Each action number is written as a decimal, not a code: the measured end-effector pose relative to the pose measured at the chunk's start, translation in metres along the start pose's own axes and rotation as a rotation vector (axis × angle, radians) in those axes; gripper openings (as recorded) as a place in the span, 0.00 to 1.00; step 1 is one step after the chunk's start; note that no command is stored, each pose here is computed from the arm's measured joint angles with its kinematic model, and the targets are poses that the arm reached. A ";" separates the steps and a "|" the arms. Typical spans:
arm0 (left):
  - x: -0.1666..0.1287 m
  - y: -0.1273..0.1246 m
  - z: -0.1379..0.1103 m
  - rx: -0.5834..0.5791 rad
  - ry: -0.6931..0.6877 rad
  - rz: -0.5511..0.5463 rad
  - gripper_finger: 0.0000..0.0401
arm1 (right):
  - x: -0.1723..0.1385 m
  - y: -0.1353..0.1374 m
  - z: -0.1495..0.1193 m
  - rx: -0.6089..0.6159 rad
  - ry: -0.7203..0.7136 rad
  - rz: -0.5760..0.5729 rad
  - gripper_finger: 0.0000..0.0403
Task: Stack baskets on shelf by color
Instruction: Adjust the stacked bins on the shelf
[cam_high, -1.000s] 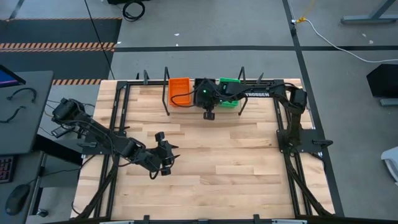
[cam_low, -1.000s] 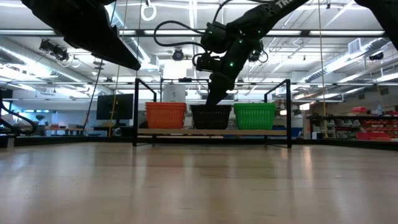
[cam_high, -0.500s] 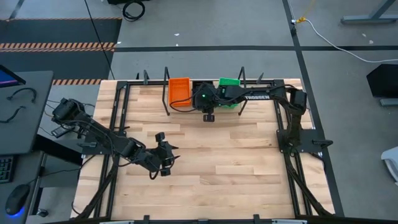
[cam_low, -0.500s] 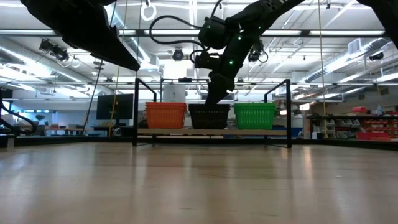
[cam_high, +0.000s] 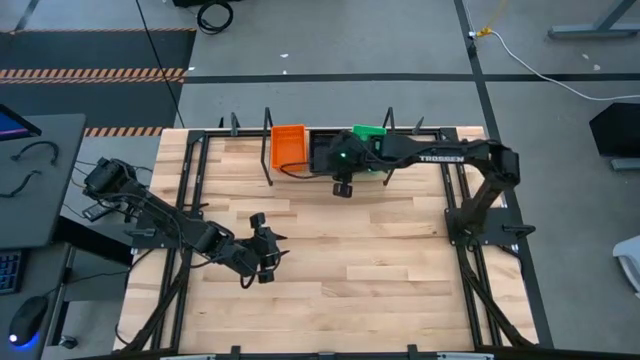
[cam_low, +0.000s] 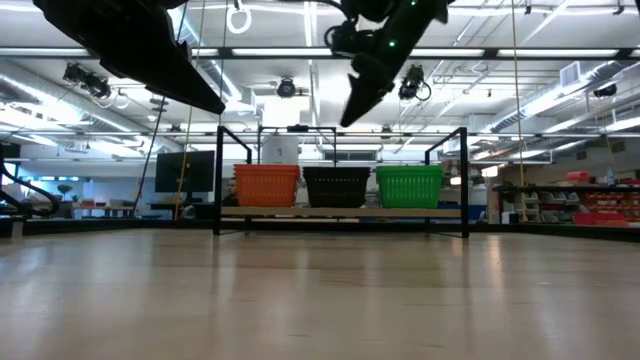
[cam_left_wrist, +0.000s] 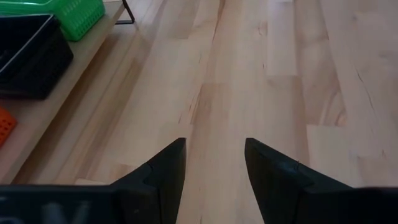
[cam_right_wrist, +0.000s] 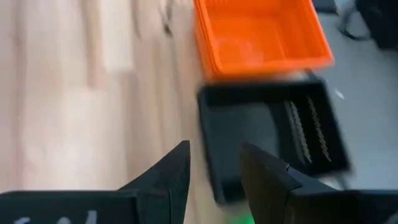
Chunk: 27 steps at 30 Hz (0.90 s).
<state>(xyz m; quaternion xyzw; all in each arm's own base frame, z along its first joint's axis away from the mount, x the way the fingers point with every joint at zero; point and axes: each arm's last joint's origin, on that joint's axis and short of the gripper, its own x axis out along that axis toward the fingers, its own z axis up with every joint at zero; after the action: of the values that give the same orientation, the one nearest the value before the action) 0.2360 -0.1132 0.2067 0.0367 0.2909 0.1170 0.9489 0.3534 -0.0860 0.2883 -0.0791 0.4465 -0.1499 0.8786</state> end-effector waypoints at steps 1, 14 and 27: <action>0.000 0.000 0.000 0.003 0.001 -0.002 0.43 | -0.003 0.000 -0.003 -0.010 0.030 -0.030 0.35; 0.000 0.000 0.000 -0.001 0.000 -0.003 0.43 | -0.015 -0.044 -0.041 0.013 0.334 -0.102 0.34; 0.000 -0.001 0.000 -0.005 -0.004 -0.006 0.43 | 0.018 -0.082 -0.054 -0.045 0.297 -0.040 0.32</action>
<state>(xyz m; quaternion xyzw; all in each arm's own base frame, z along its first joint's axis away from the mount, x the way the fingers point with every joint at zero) 0.2362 -0.1137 0.2069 0.0336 0.2889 0.1149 0.9498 0.3045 -0.1695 0.2651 -0.0845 0.5733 -0.1675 0.7976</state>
